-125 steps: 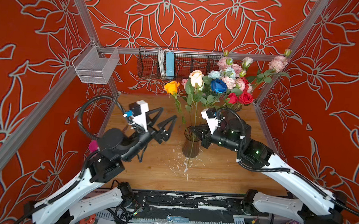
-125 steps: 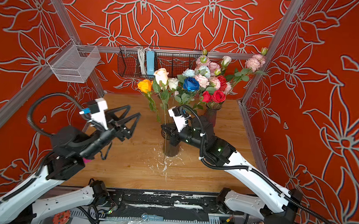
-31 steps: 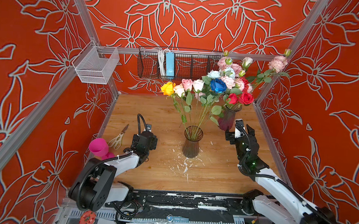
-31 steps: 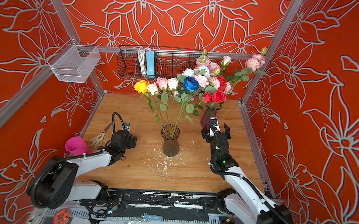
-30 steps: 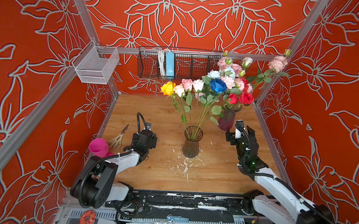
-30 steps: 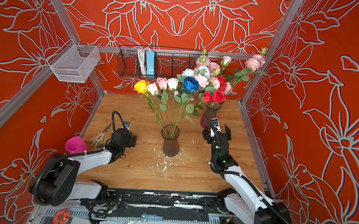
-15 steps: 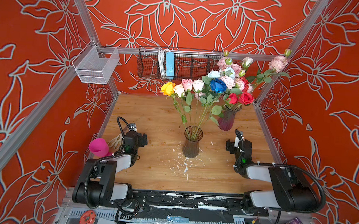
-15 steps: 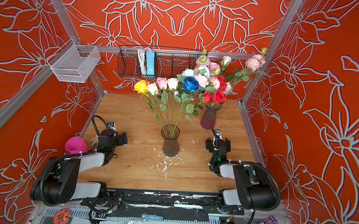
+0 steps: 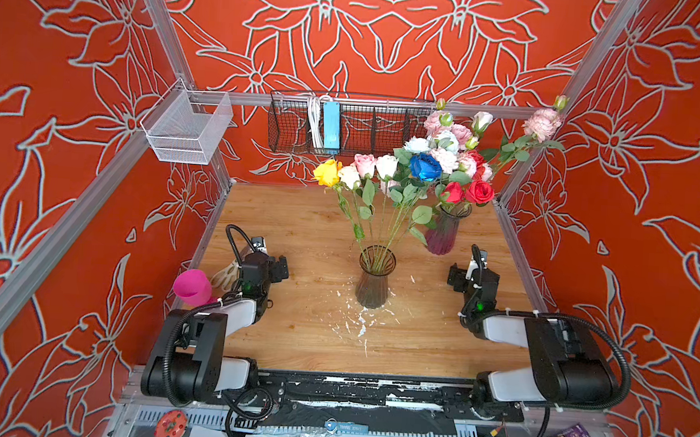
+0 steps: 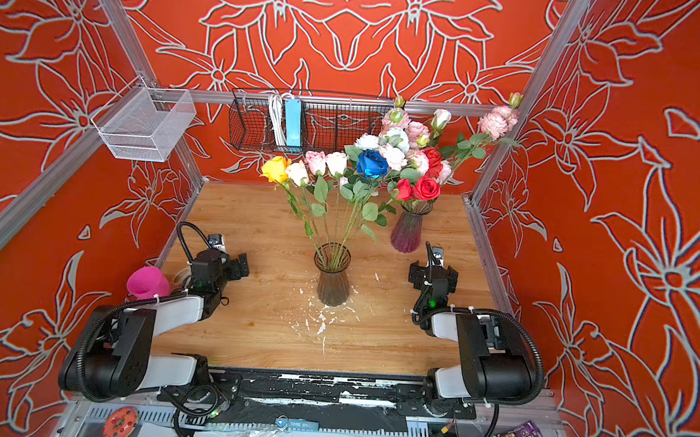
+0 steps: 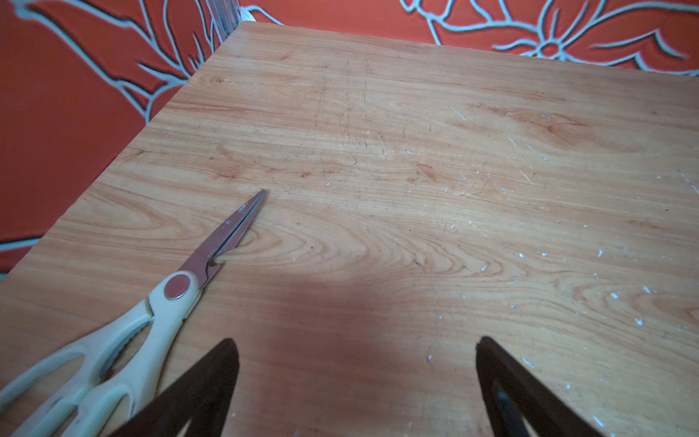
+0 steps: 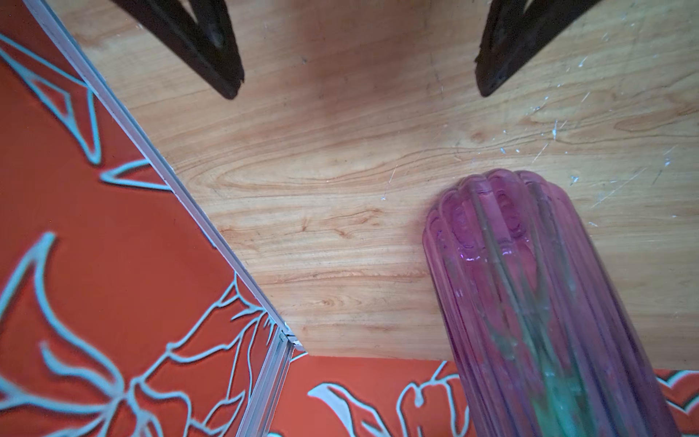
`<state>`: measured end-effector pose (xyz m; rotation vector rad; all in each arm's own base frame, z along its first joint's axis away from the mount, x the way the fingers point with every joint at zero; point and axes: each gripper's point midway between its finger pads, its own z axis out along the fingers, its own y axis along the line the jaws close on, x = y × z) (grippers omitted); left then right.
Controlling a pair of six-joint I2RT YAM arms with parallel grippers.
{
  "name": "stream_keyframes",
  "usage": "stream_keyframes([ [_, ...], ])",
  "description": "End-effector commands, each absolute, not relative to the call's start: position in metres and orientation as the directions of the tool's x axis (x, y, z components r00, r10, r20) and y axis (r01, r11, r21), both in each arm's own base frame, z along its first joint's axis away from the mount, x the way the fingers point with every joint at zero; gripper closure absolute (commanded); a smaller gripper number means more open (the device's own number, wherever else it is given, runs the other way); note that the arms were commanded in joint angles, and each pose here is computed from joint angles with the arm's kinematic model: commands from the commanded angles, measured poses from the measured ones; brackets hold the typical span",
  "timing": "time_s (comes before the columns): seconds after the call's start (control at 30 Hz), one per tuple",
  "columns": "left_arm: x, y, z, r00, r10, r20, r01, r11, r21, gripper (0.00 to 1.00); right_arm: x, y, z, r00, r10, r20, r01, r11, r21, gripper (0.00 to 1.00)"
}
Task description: Arrange the flowers into the vase
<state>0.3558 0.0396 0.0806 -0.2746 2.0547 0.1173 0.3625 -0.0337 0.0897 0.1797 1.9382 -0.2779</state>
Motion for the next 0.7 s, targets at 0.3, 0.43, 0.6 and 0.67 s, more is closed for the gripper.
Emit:
stream_keyframes([
  [0.3,0.3597,0.0384,0.0858,-0.443,-0.149,-0.884,-0.238,0.97,-0.044,0.03,0.3658,-0.0314,0.0968,-0.354,0.008,-0.935,0.252,0.964,-0.086,0.03],
  [0.43,0.3596,0.0384,0.086,-0.442,-0.149,-0.884,-0.238,0.97,-0.044,0.03,0.366,-0.0286,0.0965,-0.359,-0.005,-0.933,0.247,0.964,-0.101,0.03],
  [0.6,0.3598,0.0387,0.0863,-0.442,-0.149,-0.885,-0.239,0.97,-0.045,0.03,0.3658,-0.0283,0.0966,-0.358,-0.007,-0.934,0.246,0.964,-0.102,0.03],
  [0.67,0.3598,0.0387,0.0864,-0.441,-0.149,-0.885,-0.239,0.97,-0.045,0.03,0.366,-0.0282,0.0969,-0.357,-0.008,-0.934,0.246,0.964,-0.102,0.03],
])
